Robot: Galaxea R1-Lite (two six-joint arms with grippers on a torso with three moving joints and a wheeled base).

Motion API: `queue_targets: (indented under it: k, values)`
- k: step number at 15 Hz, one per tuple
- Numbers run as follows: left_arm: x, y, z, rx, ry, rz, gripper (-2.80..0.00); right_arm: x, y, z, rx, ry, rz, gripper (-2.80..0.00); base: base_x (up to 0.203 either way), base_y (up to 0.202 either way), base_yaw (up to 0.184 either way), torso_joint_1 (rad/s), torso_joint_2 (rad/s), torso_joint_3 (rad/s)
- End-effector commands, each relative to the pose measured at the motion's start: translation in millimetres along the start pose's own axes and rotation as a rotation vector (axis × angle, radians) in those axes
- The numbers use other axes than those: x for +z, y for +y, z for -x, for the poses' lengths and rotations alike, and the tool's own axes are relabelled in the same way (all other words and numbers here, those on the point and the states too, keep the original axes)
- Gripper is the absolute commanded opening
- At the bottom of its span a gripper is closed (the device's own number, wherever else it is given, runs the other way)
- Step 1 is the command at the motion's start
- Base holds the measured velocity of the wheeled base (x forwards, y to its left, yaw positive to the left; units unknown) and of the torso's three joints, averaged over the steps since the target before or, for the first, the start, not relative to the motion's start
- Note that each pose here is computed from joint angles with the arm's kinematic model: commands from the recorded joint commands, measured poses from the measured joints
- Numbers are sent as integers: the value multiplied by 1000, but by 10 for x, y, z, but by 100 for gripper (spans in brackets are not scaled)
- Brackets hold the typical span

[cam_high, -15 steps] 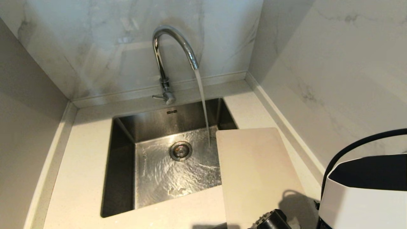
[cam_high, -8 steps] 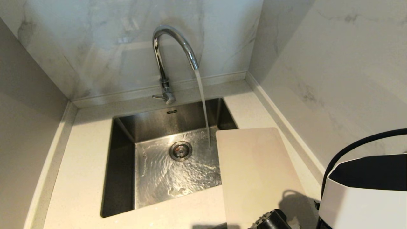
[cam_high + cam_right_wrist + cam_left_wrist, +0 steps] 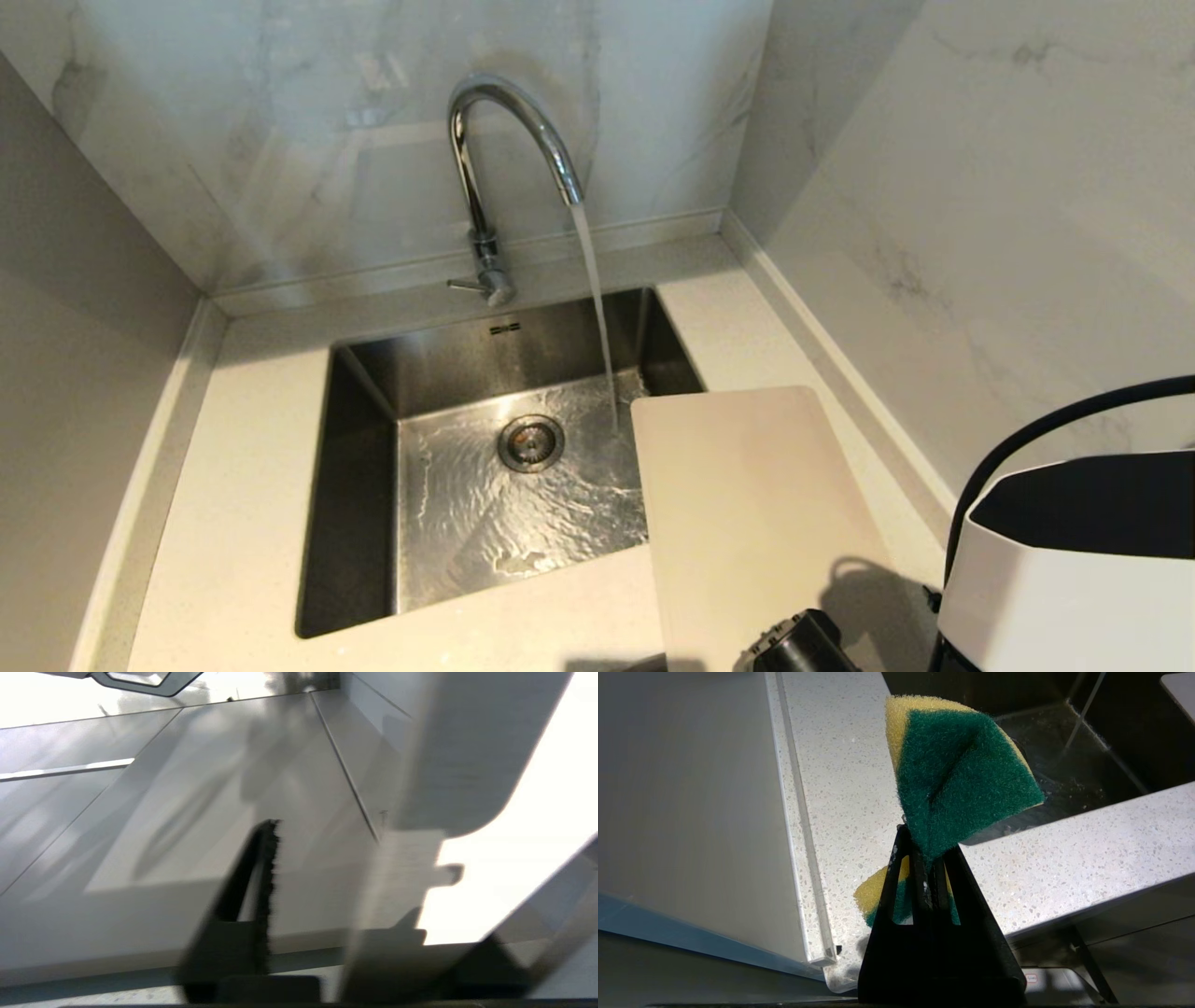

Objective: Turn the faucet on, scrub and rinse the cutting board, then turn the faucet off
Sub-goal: Pick up the cutting board

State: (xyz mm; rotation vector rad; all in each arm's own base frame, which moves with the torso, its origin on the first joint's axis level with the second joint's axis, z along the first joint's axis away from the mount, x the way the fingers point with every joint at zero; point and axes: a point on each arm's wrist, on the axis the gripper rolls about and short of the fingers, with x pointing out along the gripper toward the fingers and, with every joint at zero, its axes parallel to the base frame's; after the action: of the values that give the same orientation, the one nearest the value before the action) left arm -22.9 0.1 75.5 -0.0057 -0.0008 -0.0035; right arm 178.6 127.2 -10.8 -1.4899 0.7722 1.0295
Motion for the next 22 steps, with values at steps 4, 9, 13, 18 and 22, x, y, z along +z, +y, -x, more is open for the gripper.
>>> queue_targets:
  k: [4, 9, 13, 18, 22]
  values:
    - [-6, 0, -1, 0, 2, 0, -280, 9, -18, 0, -8, -2, 6, -280, 0, 0, 0, 0, 0, 0]
    - [-4, 0, -1, 0, 1, 0, -280, 5, -63, 112, -55, -23, -2, -280, 0, 0, 0, 0, 0, 0]
    - [-4, 0, -1, 0, 1, 0, -280, -26, -108, 355, -124, -49, -4, -280, 0, 0, 0, 0, 0, 0]
    - [-4, 0, -1, 0, 1, 0, -280, -105, -126, 743, -136, -23, -4, -280, 0, 0, 0, 0, 0, 0]
    - [-4, 0, -1, 0, 1, 0, -280, -145, -231, 1114, -138, 16, -4, -280, 0, 0, 0, 0, 0, 0]
